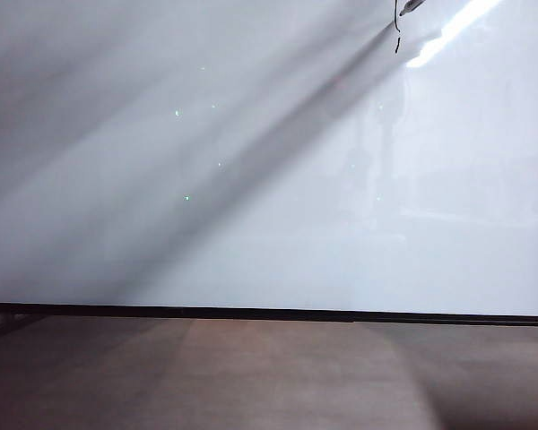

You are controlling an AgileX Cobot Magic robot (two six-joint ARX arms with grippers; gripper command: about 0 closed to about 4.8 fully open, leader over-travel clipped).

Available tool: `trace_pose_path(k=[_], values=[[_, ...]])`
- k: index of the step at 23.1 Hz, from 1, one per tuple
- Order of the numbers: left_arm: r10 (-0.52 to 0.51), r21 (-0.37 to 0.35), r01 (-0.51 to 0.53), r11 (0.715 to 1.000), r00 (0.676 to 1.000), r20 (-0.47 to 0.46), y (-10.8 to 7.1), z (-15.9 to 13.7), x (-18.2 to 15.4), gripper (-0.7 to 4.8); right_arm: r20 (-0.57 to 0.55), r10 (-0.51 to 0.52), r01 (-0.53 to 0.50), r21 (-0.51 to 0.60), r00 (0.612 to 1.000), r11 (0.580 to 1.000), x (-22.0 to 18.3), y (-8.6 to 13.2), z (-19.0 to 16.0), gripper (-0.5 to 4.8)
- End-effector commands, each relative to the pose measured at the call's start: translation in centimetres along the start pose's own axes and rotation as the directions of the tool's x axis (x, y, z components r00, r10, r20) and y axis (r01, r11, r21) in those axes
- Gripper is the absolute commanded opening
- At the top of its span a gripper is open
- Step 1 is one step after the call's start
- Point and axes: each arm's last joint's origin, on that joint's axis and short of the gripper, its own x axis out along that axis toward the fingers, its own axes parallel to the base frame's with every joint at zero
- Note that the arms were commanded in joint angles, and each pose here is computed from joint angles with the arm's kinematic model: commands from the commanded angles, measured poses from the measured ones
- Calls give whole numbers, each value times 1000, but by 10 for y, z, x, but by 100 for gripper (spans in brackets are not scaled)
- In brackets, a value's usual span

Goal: Reach to the right to find the marker pen, pick it up, and write the number 0 on the whiteboard.

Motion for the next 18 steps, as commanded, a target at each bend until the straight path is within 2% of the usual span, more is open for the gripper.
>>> trace_pose_path(k=[1,5,18], values=[[5,4,-5,1000,1000,20,0,3,-2,-5,49,-3,4,-2,999,1000,-2,-1,7,-6],[5,4,-5,1000,1000,22,0,3,-2,-5,51,19,-19,-6,999,1000,2,0,4,-6],[7,7,-7,1000,1000,26,1,3,-2,-5,36,2,-2,-5,999,1000,7,0,0,-6]])
